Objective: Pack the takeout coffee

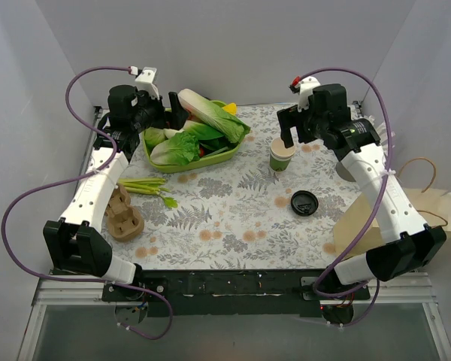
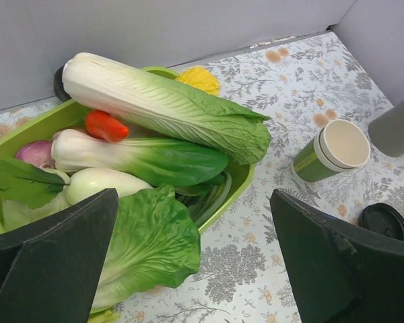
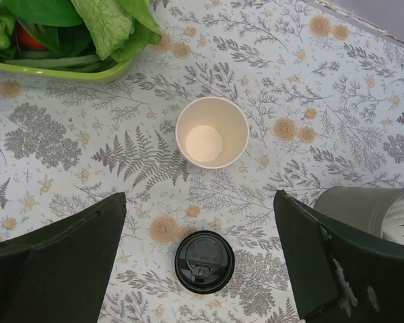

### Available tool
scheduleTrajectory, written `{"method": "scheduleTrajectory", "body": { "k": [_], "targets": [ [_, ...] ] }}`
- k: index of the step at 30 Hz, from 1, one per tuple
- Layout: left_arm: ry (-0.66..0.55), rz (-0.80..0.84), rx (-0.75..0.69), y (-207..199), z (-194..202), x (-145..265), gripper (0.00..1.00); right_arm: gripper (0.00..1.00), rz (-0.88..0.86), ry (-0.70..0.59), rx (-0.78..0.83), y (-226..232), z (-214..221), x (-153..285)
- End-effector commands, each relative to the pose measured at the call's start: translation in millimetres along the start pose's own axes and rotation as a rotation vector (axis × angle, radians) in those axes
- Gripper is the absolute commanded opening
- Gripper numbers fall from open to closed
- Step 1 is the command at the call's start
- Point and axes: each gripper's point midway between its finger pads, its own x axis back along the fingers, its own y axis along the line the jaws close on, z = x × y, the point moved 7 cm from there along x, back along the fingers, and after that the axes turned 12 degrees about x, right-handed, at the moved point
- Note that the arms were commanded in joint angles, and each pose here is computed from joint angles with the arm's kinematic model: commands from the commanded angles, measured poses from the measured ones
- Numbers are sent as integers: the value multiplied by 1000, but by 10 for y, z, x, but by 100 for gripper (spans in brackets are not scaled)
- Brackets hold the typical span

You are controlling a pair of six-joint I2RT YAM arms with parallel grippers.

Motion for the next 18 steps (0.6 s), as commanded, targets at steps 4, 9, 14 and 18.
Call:
{"method": "scheduleTrajectory", "body": {
  "k": [4, 9, 14, 18],
  "targets": [
    [22, 174, 9, -245, -75, 86, 98, 97, -202, -95, 312, 90, -186, -41],
    [57, 234, 19, -313, -7, 146, 98, 88, -297, 64, 321, 141, -79, -462],
    [68, 236, 6, -300, 76, 207, 98, 77, -348, 130, 336, 184, 33, -818],
    [71, 241, 3, -311, 112, 256, 98, 68, -370, 164, 364, 194, 97, -1012]
  ]
}}
